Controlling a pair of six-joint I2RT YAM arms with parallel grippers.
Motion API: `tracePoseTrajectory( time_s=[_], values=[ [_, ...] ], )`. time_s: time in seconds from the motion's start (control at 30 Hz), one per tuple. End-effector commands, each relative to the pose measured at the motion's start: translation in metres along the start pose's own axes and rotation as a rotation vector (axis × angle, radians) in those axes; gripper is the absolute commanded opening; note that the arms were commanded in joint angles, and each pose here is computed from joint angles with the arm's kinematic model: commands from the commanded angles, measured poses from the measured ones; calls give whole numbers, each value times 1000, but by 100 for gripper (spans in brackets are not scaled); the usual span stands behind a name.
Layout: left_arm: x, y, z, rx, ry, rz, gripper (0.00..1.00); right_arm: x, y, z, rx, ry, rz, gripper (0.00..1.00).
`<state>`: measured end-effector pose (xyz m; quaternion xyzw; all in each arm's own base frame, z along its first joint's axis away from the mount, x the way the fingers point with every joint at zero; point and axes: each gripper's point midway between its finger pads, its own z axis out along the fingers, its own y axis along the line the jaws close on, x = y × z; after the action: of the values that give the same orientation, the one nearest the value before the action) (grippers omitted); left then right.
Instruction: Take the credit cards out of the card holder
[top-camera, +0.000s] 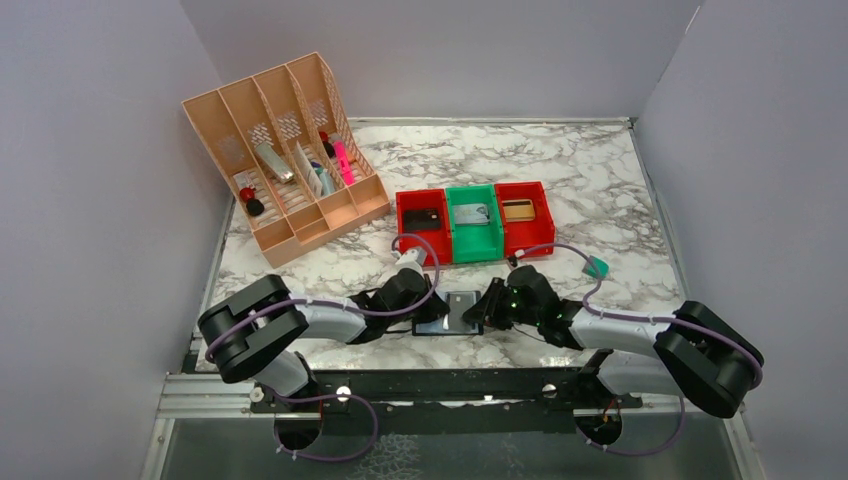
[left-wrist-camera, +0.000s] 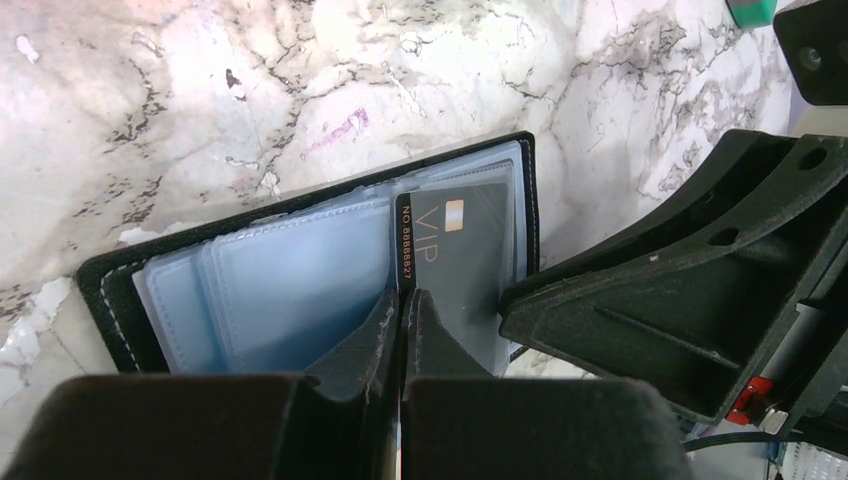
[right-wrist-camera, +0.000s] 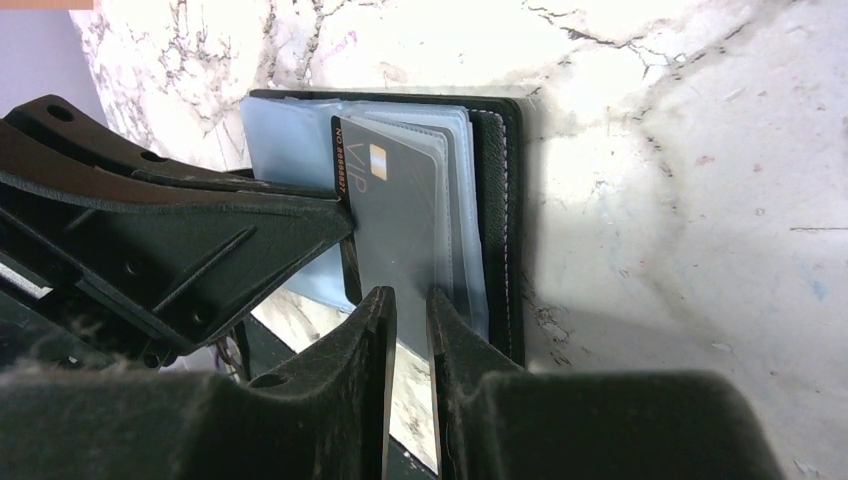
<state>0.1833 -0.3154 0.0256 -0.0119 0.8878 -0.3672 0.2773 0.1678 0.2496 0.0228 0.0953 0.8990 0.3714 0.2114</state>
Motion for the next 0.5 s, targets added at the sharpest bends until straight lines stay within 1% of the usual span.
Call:
tracePoseTrajectory(
  time_s=[0.0,0.23,0.33,0.47],
  values=[
    [23,30,-13,-104,81,49,0,22,-67,-6,250,51,1,24],
    [8,42,-28,-188,40,87,0,18,-67,-7,256,35,2,25],
    [5,43,-31,-194,36,87,0,16,-65,-7,252,31,0,25],
    [5,36,-32,-163,43,92,0,14,-55,-7,222,41,-32,25]
  ],
)
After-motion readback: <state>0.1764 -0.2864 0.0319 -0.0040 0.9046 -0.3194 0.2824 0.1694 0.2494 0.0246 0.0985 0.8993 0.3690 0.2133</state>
